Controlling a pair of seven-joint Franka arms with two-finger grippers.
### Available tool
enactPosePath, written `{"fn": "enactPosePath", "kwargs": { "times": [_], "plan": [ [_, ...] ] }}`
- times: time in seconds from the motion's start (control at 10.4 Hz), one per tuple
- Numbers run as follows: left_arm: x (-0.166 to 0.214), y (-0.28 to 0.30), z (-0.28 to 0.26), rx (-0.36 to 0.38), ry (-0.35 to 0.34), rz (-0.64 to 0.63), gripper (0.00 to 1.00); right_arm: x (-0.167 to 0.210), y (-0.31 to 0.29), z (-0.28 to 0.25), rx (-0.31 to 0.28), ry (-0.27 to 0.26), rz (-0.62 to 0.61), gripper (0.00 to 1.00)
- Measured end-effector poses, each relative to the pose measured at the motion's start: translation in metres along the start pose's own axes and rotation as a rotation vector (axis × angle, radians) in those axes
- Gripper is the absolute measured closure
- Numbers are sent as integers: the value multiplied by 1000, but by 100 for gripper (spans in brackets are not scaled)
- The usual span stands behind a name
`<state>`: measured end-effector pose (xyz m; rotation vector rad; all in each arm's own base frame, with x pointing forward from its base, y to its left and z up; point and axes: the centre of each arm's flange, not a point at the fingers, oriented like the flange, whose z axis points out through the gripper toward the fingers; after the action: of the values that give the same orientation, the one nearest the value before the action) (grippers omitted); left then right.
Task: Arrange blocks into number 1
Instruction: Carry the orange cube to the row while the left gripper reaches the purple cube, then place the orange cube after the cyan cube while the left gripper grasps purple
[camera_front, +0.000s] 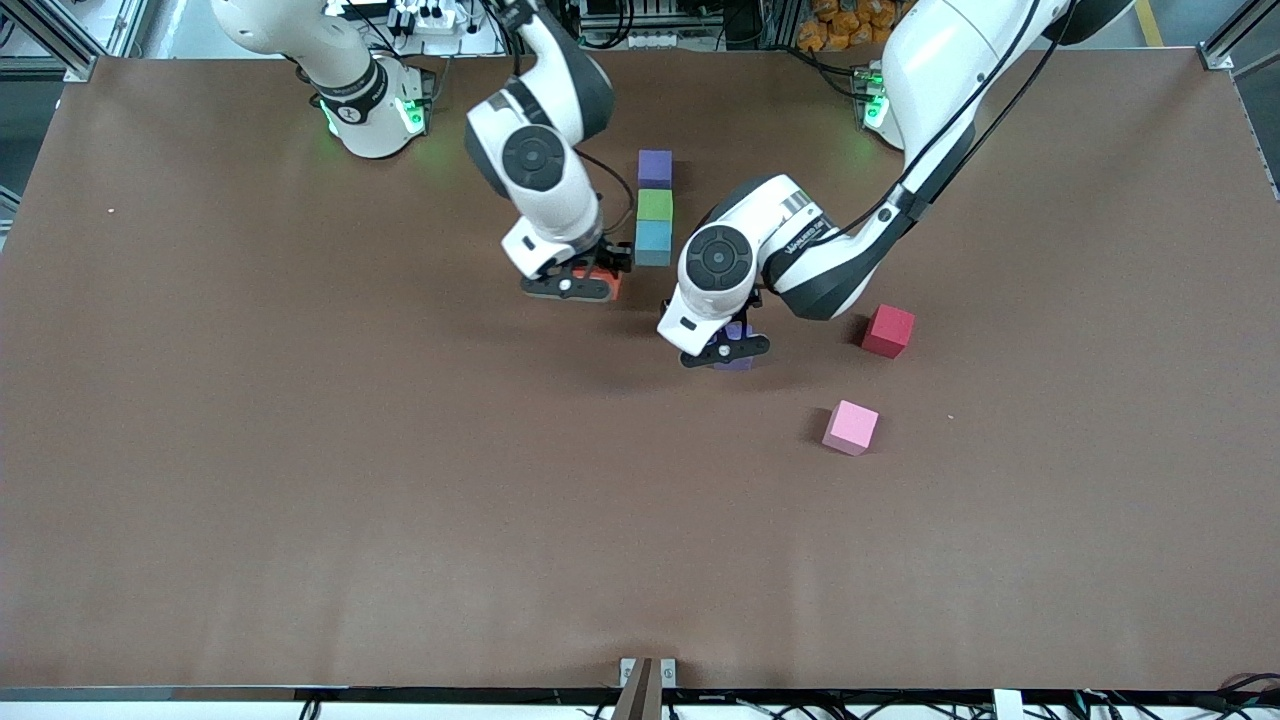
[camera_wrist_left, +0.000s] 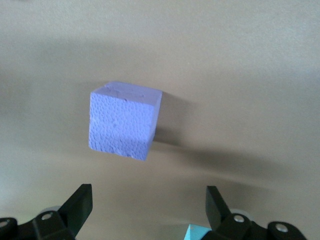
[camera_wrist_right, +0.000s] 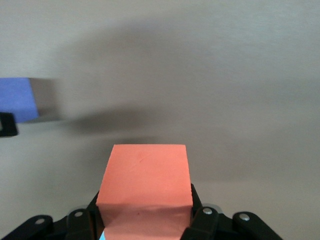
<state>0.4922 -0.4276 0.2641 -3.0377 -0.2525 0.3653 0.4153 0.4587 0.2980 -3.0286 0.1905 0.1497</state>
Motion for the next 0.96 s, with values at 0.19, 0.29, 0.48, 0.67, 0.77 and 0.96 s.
{"fn": "enactPosePath", "kwargs": {
  "times": [0.19,0.29,0.48,0.67,0.77,0.96],
  "plan": [
    [14,-13,2,6,1,6,0,-3,-12,16,8,25,-12,36],
    [23,-21,3,7,-3,20,0,-5,-15,22,13,34,-15,37],
    [29,-28,4,6,-6,41,0,-15,-25,32,33,55,-13,37],
    [28,-28,9,2,-6,45,0,-31,-36,52,28,57,-23,37],
    [28,-28,14,3,-10,44,0,-39,-39,63,16,53,-25,37],
    [32,-29,23,-4,-14,40,0,-55,-45,82,-6,41,-15,37]
  ]
}}
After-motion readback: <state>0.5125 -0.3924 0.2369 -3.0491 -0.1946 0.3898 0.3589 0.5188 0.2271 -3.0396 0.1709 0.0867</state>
